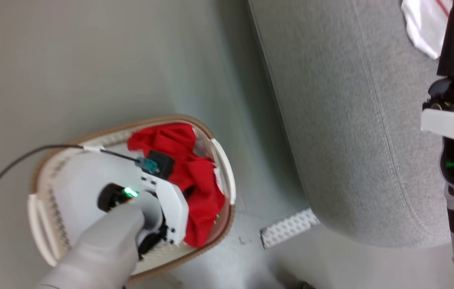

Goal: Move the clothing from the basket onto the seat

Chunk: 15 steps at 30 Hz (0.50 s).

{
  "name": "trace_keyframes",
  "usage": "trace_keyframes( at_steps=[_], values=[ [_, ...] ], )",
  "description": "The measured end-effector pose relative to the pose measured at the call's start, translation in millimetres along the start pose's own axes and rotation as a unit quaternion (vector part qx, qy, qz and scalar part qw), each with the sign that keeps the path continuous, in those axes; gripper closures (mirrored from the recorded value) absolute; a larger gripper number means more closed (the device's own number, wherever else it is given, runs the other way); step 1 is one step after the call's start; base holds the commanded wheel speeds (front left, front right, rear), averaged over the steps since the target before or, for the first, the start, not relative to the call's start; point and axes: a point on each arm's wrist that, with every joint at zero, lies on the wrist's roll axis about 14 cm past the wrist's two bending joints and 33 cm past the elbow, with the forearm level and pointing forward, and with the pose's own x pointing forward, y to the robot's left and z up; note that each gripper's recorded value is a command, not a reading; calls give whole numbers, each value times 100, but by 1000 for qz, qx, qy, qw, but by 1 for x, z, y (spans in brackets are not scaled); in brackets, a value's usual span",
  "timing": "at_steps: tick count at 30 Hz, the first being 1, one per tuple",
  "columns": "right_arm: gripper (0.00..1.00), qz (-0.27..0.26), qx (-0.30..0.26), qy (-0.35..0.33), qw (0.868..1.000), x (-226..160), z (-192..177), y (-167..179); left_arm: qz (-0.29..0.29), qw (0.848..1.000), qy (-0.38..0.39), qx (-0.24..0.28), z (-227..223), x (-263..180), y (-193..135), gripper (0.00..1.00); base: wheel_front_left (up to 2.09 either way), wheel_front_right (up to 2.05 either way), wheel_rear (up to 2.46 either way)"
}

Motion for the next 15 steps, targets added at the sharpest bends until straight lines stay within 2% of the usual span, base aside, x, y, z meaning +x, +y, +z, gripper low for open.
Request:
trace_keyframes(
  at_steps=[9, 15],
  values=[
    [0, 3, 5, -18, 1000, -23, 37, -5, 29, 994, -103, 8, 44, -54, -25, 100, 0, 0, 0],
    [0, 14, 21, -25, 999, -41, 54, 1, 50, 983, -176, 28, 70, -96, -44, 100, 0, 0, 0]
  ],
)
